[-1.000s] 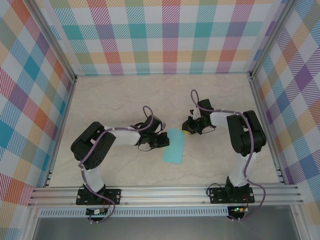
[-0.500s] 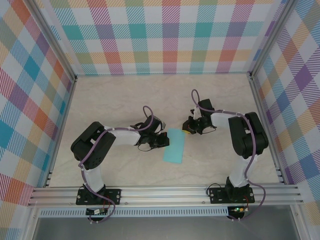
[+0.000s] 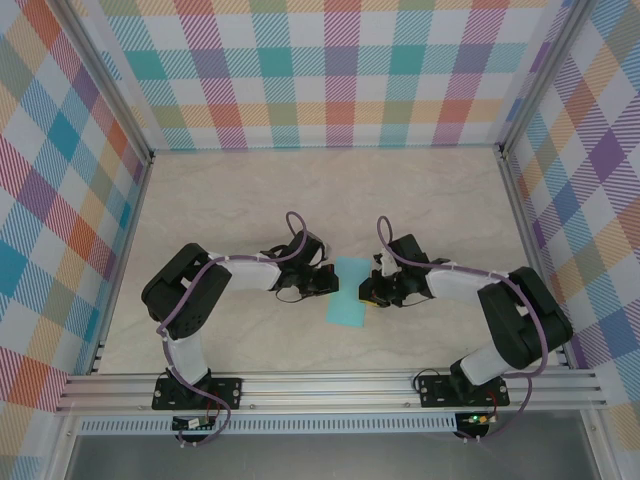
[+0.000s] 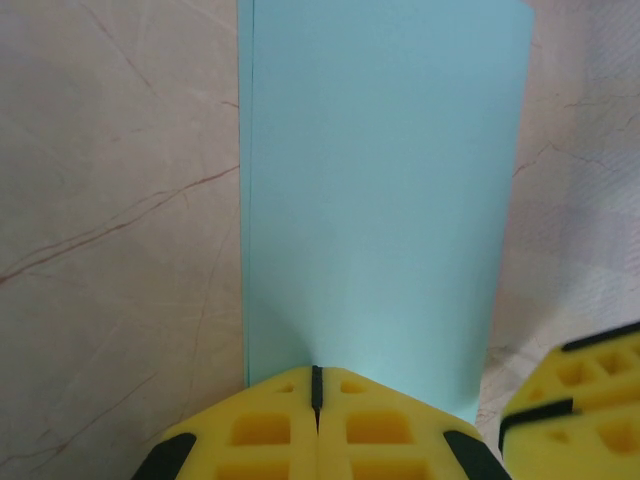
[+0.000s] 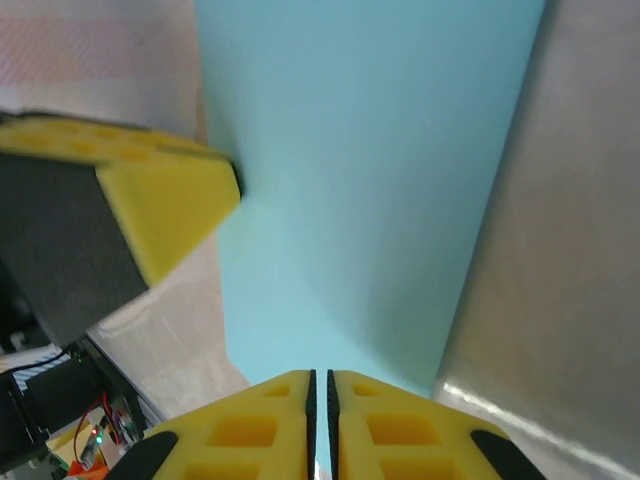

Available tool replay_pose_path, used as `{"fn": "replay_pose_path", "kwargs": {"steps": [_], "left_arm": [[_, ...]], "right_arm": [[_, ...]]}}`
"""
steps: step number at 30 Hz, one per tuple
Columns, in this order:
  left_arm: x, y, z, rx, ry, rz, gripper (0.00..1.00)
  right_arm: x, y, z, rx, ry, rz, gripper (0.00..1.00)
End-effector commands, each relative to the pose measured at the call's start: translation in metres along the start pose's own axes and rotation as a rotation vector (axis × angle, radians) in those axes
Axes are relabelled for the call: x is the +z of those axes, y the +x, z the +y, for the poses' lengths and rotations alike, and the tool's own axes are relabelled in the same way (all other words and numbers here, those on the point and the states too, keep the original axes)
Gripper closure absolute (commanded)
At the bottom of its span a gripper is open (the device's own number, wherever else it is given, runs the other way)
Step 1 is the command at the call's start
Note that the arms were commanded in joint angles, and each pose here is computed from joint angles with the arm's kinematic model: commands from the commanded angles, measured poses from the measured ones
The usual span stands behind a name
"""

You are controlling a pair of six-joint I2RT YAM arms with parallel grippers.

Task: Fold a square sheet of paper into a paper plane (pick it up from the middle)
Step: Fold the square sheet of paper in half at the center of the table.

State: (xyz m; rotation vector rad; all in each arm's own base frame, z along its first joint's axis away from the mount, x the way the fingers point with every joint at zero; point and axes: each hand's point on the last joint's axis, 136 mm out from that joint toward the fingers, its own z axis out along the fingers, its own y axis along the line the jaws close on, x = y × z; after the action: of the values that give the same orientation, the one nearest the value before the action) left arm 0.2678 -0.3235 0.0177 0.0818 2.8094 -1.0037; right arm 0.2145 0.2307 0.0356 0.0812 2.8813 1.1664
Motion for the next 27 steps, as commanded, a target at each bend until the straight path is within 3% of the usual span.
{"fn": "replay_pose_path", "kwargs": {"steps": [1, 11, 20, 27], "left_arm": [[0.008, 0.041, 0.060, -0.058, -0.222, 0.121, 1.00], [0.007, 0.040, 0.058, -0.049, -0.220, 0.120, 1.00], [0.008, 0.042, 0.060, -0.053, -0.217, 0.121, 1.00], [0.007, 0.039, 0.056, -0.058, -0.202, 0.109, 1.00]], "right_arm": [[0.002, 0.008, 0.003, -0.001, -0.002, -0.018, 0.85], [0.024, 0.042, -0.032, 0.040, 0.105, 0.059, 0.87], [0.005, 0.047, 0.004, -0.047, -0.014, 0.062, 0.83], [0.018, 0.061, -0.021, 0.001, 0.043, 0.120, 0.83]]}}
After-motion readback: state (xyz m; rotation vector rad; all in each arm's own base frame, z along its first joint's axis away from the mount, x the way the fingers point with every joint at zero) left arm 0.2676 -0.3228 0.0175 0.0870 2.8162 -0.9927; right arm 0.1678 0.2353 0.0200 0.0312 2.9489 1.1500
